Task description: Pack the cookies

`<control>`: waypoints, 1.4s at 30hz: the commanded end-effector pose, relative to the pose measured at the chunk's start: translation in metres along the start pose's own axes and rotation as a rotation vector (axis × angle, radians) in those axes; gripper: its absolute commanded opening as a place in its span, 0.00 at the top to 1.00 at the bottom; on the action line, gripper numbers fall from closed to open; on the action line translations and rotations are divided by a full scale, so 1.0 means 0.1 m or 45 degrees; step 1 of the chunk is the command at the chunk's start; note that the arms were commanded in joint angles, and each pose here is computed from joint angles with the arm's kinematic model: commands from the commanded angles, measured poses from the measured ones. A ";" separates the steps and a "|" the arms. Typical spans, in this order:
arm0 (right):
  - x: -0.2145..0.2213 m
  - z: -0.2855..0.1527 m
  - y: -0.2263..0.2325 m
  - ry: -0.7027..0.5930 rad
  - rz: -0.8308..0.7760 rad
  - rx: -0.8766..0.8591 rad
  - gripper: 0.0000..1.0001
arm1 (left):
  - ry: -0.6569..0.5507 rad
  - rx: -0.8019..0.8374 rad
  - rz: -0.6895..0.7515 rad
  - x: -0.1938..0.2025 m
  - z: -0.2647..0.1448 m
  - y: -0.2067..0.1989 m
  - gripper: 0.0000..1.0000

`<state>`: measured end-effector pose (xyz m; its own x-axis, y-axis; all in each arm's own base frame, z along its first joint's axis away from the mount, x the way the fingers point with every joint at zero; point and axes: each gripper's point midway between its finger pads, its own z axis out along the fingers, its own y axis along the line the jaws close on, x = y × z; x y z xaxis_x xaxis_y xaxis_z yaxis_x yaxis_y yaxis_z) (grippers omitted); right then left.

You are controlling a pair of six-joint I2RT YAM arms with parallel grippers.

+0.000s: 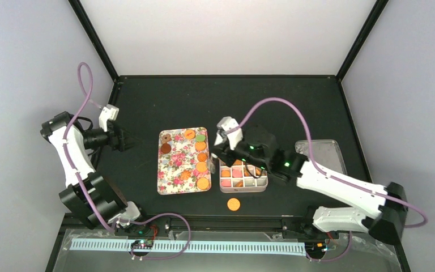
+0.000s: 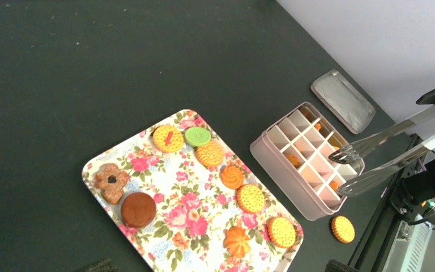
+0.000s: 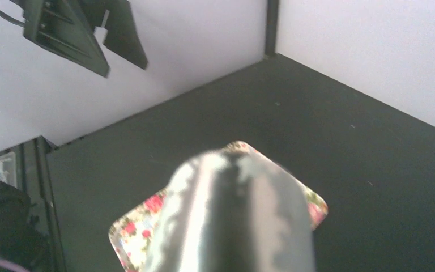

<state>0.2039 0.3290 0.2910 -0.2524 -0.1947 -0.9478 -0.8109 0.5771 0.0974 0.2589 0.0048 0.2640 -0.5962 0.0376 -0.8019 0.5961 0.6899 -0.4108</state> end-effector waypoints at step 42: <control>0.47 1.71 0.81 0.092 -0.188 -0.234 0.84 | 0.131 -1.002 -0.122 0.03 -0.86 1.12 0.01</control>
<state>0.2123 0.4991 0.1768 -0.1982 -0.3797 -0.9036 -0.9276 0.3705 0.0478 0.2757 0.1470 0.2415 -0.7326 -0.0208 -0.6804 -0.0024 0.9996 -0.0279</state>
